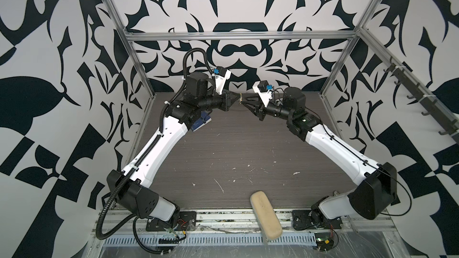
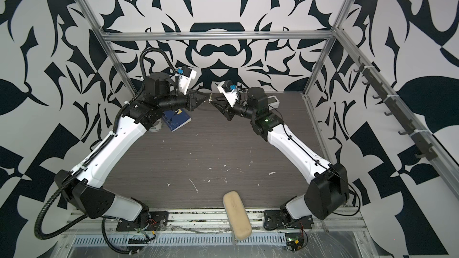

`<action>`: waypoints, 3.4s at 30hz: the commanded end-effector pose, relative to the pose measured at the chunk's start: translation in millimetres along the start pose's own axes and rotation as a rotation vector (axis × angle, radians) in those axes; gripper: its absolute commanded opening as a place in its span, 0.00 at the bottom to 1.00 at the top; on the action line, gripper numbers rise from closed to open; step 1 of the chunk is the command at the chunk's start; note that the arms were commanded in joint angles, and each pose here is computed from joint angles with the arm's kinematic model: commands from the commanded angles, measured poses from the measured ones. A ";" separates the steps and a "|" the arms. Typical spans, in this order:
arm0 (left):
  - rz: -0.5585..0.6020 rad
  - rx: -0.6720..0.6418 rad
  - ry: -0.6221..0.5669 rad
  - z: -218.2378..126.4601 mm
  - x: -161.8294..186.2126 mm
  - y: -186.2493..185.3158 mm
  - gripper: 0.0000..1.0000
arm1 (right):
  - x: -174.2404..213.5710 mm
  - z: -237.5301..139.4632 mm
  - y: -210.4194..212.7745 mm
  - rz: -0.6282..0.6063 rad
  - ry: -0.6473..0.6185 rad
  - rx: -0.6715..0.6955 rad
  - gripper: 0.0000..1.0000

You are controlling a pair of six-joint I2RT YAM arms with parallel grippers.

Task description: Remove the keys from the keyring

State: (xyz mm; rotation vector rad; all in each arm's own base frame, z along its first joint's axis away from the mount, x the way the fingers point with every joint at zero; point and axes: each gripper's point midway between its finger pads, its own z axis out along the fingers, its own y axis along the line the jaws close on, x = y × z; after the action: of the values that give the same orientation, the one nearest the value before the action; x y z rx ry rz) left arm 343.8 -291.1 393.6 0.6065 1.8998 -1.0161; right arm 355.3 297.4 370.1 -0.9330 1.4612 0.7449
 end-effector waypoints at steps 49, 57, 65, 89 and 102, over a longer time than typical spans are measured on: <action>0.011 0.037 -0.052 -3.8 -13.9 -19.0 0.00 | -33.8 4.2 0.3 -0.055 -0.019 0.009 0.09; 0.009 0.041 -0.053 -3.1 -14.0 -20.9 0.00 | -34.7 7.7 0.0 -0.045 -0.025 0.004 0.14; 0.005 0.044 -0.050 -2.0 -12.5 -23.6 0.00 | -33.7 8.4 -5.3 -0.055 -0.012 0.034 0.10; -0.102 -0.033 -0.047 -12.3 -23.4 18.1 0.00 | -58.8 -18.0 26.4 -0.194 -0.210 -0.069 0.00; -0.132 0.007 -0.039 -12.8 -22.2 14.1 0.00 | -77.9 -33.1 26.6 -0.307 -0.411 -0.010 0.00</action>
State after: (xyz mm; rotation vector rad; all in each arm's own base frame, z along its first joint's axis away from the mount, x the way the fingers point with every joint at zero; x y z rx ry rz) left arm 352.5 -277.1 403.5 0.4958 1.9395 -1.1077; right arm 340.7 303.3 380.1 -0.9694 1.2143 0.7127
